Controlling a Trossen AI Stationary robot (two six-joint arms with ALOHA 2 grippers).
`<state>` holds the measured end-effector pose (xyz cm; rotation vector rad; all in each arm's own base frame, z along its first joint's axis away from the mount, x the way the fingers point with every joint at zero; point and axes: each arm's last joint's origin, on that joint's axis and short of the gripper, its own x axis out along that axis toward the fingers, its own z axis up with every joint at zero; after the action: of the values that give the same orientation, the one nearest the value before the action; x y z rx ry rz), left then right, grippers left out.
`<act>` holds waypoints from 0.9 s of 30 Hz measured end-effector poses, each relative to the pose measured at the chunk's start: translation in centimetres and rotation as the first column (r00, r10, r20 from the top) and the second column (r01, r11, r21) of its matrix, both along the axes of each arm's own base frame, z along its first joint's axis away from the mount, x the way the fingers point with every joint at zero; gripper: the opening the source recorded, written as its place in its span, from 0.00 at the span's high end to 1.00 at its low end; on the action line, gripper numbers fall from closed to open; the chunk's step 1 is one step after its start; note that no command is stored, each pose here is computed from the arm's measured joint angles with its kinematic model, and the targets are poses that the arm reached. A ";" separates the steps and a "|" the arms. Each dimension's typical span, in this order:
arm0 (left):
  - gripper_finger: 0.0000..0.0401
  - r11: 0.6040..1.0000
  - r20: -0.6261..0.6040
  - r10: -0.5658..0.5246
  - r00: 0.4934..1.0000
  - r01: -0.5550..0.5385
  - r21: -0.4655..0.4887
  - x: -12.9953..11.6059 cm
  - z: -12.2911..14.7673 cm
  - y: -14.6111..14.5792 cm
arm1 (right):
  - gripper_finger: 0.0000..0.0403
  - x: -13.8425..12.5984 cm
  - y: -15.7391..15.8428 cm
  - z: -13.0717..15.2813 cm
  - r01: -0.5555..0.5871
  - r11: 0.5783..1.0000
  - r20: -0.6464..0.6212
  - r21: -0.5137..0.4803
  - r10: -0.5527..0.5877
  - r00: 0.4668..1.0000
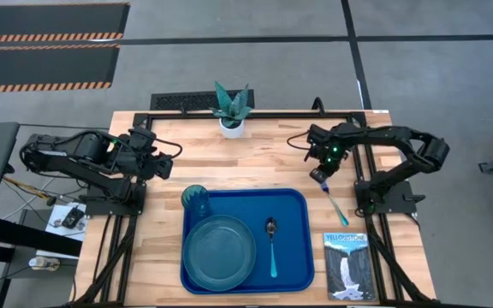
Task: Pick and place plate/cup/fork/spoon on tray
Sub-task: Put the blue fork on the blue tray to the right of the blue spoon
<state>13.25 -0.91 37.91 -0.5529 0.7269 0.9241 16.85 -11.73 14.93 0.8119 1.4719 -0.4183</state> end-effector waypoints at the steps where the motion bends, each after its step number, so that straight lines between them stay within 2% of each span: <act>1: 0.35 1.000 0.000 0.000 1.000 0.000 0.000 0.0 0.0 0.0 | 0.94 0.0 0.0 0.0 0.011 1.000 -0.003 0.001 -0.011 1.000; 6: 0.35 1.000 0.000 0.000 1.000 0.000 0.000 0.0 0.0 0.0 | 0.92 0.3 0.2 0.0 0.113 0.994 -0.021 0.004 -0.113 0.993; 13: 0.35 1.000 -0.002 -0.003 1.000 0.003 0.002 0.0 0.0 0.0 | 0.90 1.1 0.8 0.0 0.268 0.963 -0.033 0.005 -0.268 0.963; 27: 0.35 1.000 0.000 0.000 1.000 0.000 0.001 0.0 0.0 0.0 | 0.66 3.3 1.8 0.2 0.331 0.944 0.081 -0.014 -0.328 0.941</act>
<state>13.25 -0.90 37.91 -0.5522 0.7265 0.9241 20.10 -9.93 15.13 1.0461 1.2566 -0.6502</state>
